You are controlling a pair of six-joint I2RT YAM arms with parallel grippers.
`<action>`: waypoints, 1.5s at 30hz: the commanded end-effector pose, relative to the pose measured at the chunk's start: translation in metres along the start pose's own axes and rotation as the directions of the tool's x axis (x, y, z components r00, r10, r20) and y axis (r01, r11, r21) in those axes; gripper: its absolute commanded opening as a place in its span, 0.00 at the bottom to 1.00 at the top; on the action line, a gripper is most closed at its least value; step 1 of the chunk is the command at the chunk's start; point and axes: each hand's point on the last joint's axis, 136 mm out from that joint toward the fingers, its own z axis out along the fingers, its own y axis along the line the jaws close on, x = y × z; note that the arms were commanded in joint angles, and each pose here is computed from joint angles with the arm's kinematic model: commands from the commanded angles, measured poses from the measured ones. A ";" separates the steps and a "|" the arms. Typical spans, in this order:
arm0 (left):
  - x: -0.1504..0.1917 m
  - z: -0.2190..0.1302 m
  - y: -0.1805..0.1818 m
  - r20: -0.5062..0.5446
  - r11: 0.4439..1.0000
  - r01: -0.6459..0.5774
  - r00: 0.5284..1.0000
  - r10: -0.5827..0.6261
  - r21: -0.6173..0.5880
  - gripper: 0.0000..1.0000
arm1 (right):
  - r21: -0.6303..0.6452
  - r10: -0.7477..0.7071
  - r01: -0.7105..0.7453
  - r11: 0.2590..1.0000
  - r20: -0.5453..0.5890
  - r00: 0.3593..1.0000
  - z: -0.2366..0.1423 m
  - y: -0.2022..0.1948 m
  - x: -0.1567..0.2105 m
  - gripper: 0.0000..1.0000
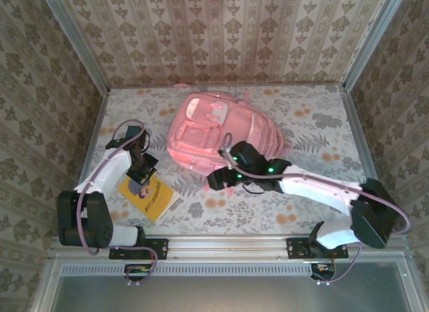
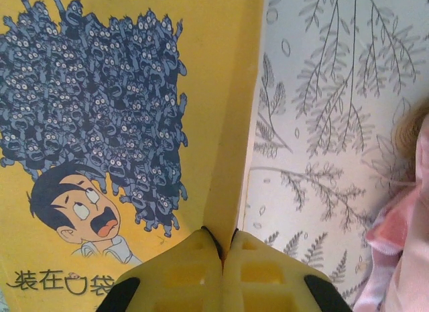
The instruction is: Pack the student bag
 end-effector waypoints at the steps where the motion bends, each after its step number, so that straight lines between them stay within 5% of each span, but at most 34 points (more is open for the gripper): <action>1: 0.016 -0.004 0.000 -0.048 0.999 0.024 0.999 -0.022 0.041 0.00 | -0.162 -0.050 0.041 0.986 -0.047 0.998 0.026 0.047 -0.012 0.84; 8: 0.023 -0.009 -0.001 -0.052 0.994 0.035 0.998 -0.029 0.103 0.00 | -0.292 -0.112 0.035 0.956 -0.249 0.962 0.101 0.088 0.004 0.86; 15: 0.025 -0.014 -0.007 -0.057 0.990 0.027 0.998 -0.019 0.141 0.00 | -0.380 -0.089 -0.051 0.923 -0.342 0.935 0.142 0.105 0.015 0.71; 19: 0.024 -0.016 -0.013 -0.051 0.985 0.013 0.999 -0.005 0.173 0.00 | -0.385 -0.069 -0.091 0.919 -0.383 0.921 0.155 0.105 0.022 0.48; 22: 0.024 -0.018 -0.019 -0.047 0.979 -0.014 0.999 0.024 0.205 0.00 | -0.362 -0.059 -0.094 0.927 -0.389 0.919 0.159 0.101 0.022 0.06; 23: 0.023 -0.019 -0.022 -0.044 0.975 -0.030 0.998 0.040 0.220 0.00 | -0.344 -0.047 -0.094 0.934 -0.381 0.923 0.160 0.097 0.021 0.00; 24: 0.023 -0.021 -0.023 -0.042 0.974 -0.040 0.998 0.051 0.224 0.00 | -0.338 -0.034 -0.099 0.936 -0.368 0.929 0.158 0.094 0.018 0.00; 28: 0.019 -0.037 -0.019 -0.003 0.973 -0.086 0.996 0.088 0.214 0.46 | -0.348 -0.007 -0.116 0.930 -0.331 0.944 0.147 0.091 0.007 0.00; 30: 0.014 -0.052 -0.016 0.053 0.968 -0.127 0.992 0.119 0.218 0.58 | -0.360 -0.040 -0.076 0.930 -0.304 0.952 0.138 0.095 0.003 0.00; 37: -0.017 -0.124 0.002 0.358 0.953 -0.233 0.921 0.153 0.194 0.67 | -0.414 -0.067 -0.012 0.910 -0.177 0.982 0.103 0.112 -0.026 0.00; 45: -0.030 -0.174 -0.006 0.542 0.906 -0.362 0.817 0.196 0.218 0.75 | -0.521 0.186 -0.160 0.839 -0.002 0.982 0.041 0.110 -0.101 0.00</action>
